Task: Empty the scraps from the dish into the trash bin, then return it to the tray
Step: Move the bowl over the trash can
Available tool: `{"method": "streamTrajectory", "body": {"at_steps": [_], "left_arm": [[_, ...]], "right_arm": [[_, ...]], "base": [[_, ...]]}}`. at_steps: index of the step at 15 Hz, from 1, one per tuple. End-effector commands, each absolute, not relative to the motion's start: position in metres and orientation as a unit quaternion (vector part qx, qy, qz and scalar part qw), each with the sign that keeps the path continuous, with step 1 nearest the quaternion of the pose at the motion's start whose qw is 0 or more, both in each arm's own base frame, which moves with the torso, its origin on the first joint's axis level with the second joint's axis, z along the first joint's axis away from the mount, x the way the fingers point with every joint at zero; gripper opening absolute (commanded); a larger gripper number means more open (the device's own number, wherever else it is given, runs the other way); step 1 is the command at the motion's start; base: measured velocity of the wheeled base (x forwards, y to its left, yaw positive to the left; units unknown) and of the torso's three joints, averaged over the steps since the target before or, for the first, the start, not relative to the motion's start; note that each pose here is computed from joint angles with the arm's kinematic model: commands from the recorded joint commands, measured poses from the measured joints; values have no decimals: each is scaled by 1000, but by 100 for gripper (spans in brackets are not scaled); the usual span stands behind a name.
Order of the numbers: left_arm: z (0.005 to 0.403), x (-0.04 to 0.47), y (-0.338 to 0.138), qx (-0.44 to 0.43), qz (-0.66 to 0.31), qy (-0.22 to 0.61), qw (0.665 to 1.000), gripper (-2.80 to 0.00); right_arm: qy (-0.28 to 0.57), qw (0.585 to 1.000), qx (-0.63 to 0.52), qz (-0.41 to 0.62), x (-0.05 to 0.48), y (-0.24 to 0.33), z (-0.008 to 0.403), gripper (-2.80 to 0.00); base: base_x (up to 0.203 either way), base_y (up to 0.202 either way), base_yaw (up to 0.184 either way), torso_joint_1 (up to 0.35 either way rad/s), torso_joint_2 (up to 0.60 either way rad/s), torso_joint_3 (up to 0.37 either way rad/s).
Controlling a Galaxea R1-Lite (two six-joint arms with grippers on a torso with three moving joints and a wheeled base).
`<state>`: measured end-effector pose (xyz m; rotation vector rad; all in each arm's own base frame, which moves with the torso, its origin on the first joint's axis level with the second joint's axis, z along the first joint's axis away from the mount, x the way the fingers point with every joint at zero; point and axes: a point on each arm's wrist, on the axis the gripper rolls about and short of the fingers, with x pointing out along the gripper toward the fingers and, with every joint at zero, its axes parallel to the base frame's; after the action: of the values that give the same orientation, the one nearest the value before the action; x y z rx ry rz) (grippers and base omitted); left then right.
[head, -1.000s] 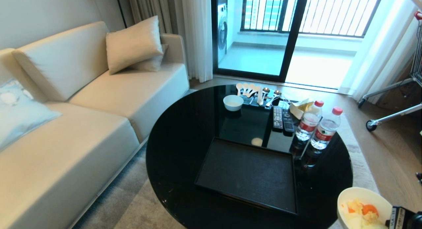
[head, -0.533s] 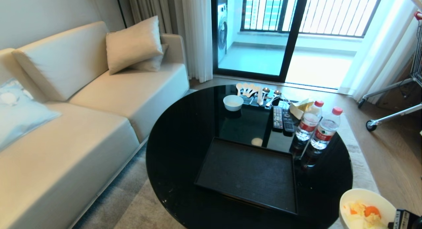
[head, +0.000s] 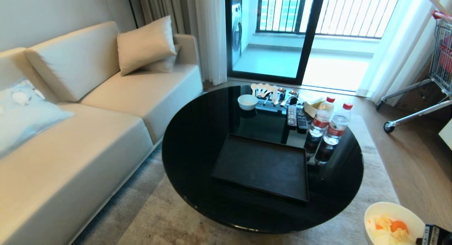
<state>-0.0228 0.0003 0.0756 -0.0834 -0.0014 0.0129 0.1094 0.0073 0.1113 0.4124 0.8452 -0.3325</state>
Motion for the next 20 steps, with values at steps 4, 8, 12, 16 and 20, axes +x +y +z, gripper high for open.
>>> {"method": "streamTrajectory", "body": {"at_steps": [4, 8, 12, 16, 20], "left_arm": [[76, -23, 0, -42, 7, -1, 999, -280], [76, -23, 0, -42, 7, -1, 999, -280], [76, -23, 0, -42, 7, -1, 999, -280], [76, -23, 0, -42, 7, -1, 999, -280], [76, -23, 0, -42, 7, -1, 999, -280]], "right_arm": [[408, 877, 198, -162, 106, 7, 109, -280], [404, 879, 197, -160, 106, 7, 110, -280], [398, 881, 198, -159, 107, 7, 112, -280], [396, 882, 200, -159, 106, 7, 112, -280], [391, 884, 200, -158, 106, 7, 114, -280]], "base": [[-186, 0, -1, 2, 2, 4], [-139, 0, -2, -1, 3, 1], [0, 0, 0, 0, 0, 0], [0, 0, 0, 0, 0, 0], [0, 0, 0, 0, 0, 0]]}}
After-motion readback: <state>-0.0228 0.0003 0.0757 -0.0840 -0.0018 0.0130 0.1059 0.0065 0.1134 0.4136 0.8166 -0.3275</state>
